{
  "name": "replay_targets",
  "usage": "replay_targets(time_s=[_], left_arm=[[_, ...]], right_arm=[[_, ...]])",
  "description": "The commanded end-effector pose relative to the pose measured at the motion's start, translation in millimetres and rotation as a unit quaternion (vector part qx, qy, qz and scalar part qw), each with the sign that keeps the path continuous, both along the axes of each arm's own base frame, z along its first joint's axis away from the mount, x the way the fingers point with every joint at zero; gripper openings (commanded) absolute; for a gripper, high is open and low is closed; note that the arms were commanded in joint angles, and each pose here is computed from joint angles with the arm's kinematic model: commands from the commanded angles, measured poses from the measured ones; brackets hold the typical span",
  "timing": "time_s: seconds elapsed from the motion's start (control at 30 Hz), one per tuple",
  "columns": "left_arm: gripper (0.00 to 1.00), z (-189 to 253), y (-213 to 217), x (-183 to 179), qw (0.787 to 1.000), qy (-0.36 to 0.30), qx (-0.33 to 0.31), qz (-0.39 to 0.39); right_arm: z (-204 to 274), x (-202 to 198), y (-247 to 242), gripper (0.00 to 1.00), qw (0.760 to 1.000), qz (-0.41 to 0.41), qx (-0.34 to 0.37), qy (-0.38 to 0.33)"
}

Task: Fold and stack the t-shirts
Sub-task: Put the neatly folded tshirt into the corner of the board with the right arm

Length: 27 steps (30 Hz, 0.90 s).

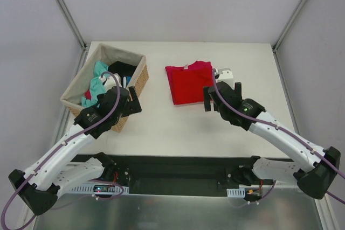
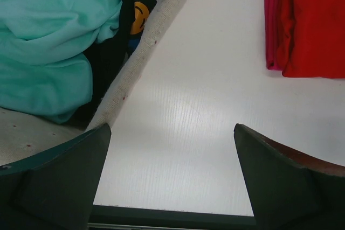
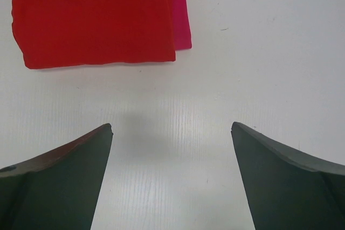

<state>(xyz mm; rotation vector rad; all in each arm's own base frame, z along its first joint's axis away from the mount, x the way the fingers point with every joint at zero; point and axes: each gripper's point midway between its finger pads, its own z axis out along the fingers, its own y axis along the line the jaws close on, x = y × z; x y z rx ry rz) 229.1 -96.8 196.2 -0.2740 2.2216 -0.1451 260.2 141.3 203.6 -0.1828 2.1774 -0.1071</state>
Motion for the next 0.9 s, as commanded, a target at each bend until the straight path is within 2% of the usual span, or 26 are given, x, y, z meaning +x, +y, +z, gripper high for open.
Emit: replay_targets(time_s=[0.0,0.27,0.4,0.43,0.53,0.8,0.87], left_arm=[[0.99,23,4,4,1.000,-0.022,-0.005,0.007],[0.99,81,-15,13,0.996,-0.066,-0.028,-0.044],[0.99,85,-15,18,0.997,-0.066,-0.018,-0.044],[0.99,85,-14,18,0.997,-0.065,-0.014,-0.043],[0.99,84,-5,19,0.998,-0.060,0.007,-0.025],[0.99,78,-1,22,0.999,-0.050,0.019,-0.011],[0.99,74,-2,24,0.999,-0.045,0.025,-0.008]], right_arm=[[13,6,3,0.97,1.000,-0.006,0.011,-0.023],[21,13,6,0.97,1.000,-0.005,0.006,-0.030],[18,26,16,0.97,1.000,-0.001,0.022,-0.015],[9,31,27,0.97,0.999,0.013,0.034,0.007],[6,54,45,0.96,0.996,0.026,0.081,0.034],[-45,136,103,0.97,0.988,0.044,0.081,0.125],[-44,150,114,0.97,0.986,0.046,0.094,0.127]])
